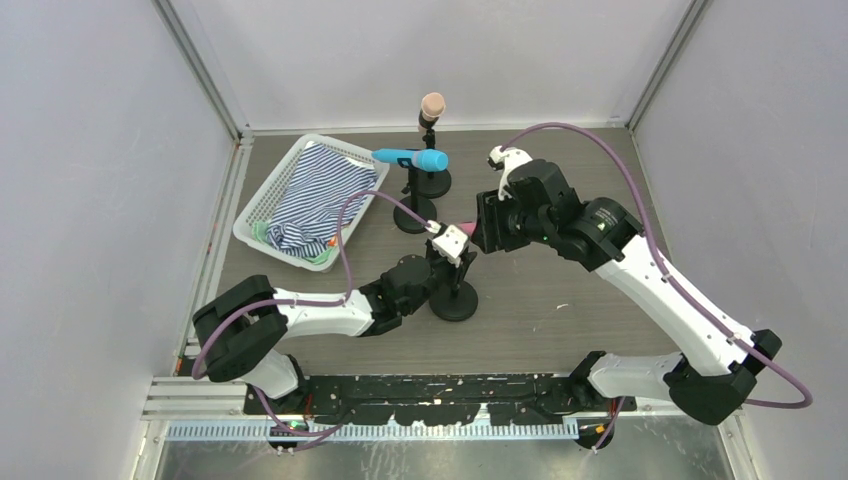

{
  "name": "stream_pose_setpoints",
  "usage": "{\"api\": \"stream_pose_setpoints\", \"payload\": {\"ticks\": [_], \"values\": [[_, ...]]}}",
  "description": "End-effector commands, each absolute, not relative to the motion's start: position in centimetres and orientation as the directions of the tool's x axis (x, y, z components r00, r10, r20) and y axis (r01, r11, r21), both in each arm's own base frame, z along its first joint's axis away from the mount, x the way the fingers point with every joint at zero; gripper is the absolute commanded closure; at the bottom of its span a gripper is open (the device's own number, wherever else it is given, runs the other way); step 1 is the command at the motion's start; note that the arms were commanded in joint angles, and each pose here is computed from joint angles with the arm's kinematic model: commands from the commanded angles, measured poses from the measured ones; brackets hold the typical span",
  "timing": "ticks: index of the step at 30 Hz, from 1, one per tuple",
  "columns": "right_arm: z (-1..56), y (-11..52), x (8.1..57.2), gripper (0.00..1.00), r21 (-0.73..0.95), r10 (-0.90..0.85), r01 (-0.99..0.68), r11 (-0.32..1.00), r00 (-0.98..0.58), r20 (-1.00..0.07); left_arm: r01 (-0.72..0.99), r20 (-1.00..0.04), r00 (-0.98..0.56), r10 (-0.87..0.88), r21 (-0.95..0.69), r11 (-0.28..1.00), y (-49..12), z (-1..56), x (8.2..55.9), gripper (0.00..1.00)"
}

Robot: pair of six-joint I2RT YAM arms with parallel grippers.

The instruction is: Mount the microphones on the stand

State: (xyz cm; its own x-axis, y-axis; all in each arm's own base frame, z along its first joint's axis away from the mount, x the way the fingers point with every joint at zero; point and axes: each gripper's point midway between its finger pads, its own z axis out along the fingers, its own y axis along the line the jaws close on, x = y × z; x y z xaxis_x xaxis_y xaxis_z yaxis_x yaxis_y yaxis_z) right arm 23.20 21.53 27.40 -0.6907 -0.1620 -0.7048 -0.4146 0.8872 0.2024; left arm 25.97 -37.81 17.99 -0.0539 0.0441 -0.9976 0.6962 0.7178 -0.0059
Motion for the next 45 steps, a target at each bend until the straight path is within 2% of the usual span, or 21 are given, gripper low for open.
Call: {"api": "stream_pose_setpoints", "payload": {"ticks": [1,14,21,22,23,25,27,29,32,36,40,45], "values": [[20.7,22.2,23.4,0.99,0.140,-0.282,-0.423,0.895,-0.780,-0.558,0.814,-0.997,0.048,0.068,0.079,0.576,-40.7,19.0,22.4,1.00],[17.8,22.8,24.3,0.99,0.111,-0.313,-0.425,0.898,-0.797,-0.517,0.819,-0.998,0.045,0.043,0.062,0.571,-40.6,18.9,22.1,1.00],[17.8,22.9,24.6,0.99,0.107,-0.314,-0.429,0.897,-0.789,-0.527,0.801,-0.999,0.038,0.038,0.053,0.597,-40.1,18.8,22.4,1.00],[18.2,22.9,24.6,0.96,0.111,-0.310,-0.430,0.896,-0.784,-0.538,0.792,-0.999,0.026,0.032,0.040,0.609,-40.0,18.7,22.5,1.00],[19.1,22.9,24.7,0.87,0.116,-0.299,-0.432,0.894,-0.771,-0.562,0.781,-1.000,0.010,0.028,0.026,0.624,-39.7,18.5,22.7,1.00],[20.7,22.9,24.8,0.57,0.131,-0.273,-0.434,0.891,-0.745,-0.609,0.758,-1.000,-0.005,0.027,0.014,0.652,-39.1,18.1,23.1,0.96],[23.7,22.9,24.7,0.39,0.163,-0.224,-0.445,0.881,-0.695,-0.683,0.744,-0.999,-0.019,0.034,0.009,0.668,-38.6,17.4,23.2,0.95],[26.7,22.8,24.4,0.27,0.199,-0.171,-0.459,0.866,-0.645,-0.745,0.731,-0.999,-0.028,0.040,0.006,0.682,-38.1,16.9,23.3,0.95],[31.3,22.5,23.5,0.20,0.255,-0.082,-0.488,0.835,-0.568,-0.819,0.712,-0.998,-0.036,0.042,0.004,0.702,-37.4,16.3,23.4,0.95],[37.0,21.5,22.0,0.17,0.320,0.068,-0.532,0.784,-0.439,-0.896,0.667,-0.998,-0.035,0.051,0.015,0.745,-36.1,15.4,24.0,0.99],[39.4,20.1,20.8,0.16,0.346,0.179,-0.562,0.751,-0.330,-0.927,0.574,-0.997,0.001,0.077,0.064,0.817,-33.8,14.9,25.5,1.00],[38.6,18.9,20.0,0.16,0.307,0.169,-0.576,0.758,-0.281,-0.945,0.461,-0.994,0.053,0.096,0.110,0.881,-30.4,15.1,28.6,1.00]]}}
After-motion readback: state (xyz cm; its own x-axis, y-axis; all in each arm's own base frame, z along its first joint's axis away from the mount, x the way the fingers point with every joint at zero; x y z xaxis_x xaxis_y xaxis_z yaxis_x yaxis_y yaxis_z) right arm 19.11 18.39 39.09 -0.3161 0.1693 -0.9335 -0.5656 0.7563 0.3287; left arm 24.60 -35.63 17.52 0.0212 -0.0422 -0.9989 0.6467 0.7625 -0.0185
